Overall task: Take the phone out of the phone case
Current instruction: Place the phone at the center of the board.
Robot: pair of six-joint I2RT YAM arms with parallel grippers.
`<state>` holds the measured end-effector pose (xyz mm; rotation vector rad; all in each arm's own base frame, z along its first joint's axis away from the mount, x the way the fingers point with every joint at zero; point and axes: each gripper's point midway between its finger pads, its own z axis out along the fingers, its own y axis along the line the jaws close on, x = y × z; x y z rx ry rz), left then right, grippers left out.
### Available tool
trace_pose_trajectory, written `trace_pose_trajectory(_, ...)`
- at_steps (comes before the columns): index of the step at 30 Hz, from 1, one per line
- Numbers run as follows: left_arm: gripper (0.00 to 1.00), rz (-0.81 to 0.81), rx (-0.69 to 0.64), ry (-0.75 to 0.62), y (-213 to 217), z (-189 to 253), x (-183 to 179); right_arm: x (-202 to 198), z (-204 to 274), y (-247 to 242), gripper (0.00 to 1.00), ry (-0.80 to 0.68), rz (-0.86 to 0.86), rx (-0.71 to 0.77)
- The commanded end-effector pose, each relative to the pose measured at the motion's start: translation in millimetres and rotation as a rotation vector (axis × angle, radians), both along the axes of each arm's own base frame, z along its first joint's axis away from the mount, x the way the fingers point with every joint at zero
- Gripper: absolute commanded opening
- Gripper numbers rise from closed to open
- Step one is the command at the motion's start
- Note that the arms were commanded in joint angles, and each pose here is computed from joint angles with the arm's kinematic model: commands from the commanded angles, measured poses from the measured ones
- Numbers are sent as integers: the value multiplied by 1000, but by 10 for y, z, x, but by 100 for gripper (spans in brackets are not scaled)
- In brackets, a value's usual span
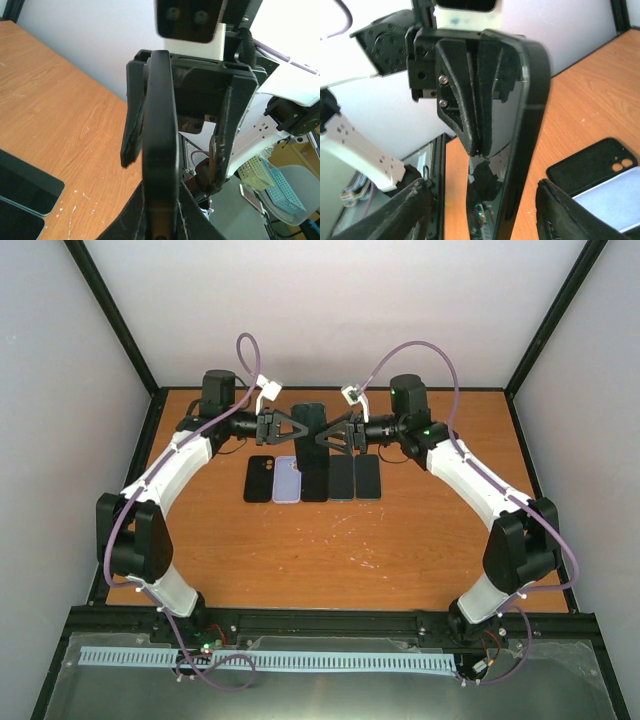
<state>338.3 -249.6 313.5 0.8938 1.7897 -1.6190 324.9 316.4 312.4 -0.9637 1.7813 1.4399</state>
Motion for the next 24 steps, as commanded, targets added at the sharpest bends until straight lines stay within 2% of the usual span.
trace_pose_trajectory(1, 1, -35, -44, -159, -67, 405, -93, -107, 47, 15, 50, 44, 56, 49)
trace_pose_trajectory(10, 1, 3, -37, -167, -86, 406, 5, -173, -5, 12, 13, 88, 76, 65)
trace_pose_trajectory(12, 3, 9, -34, -161, -98, 382, 30, -174, 10, 10, 4, 91, 76, 66)
trace_pose_trajectory(13, 8, 13, -31, -157, -102, 372, 41, -167, 15, 2, 3, 90, 72, 65)
trace_pose_trajectory(16, 34, 52, -5, -151, -94, 313, 100, -133, -6, -61, 3, 92, 51, 55)
trace_pose_trajectory(17, 49, 73, 17, -136, -82, 262, 127, -107, -23, -104, 3, 94, 39, 48)
trace_pose_trajectory(20, 78, 139, 70, -147, -9, 180, 233, 13, -145, -309, 3, 115, -19, 11)
trace_pose_trajectory(23, 99, 216, 125, -162, 112, 102, 349, 115, -340, -579, 3, 139, -78, -44)
trace_pose_trajectory(24, 100, 241, 144, -169, 153, 73, 384, 148, -422, -682, 3, 149, -100, -67)
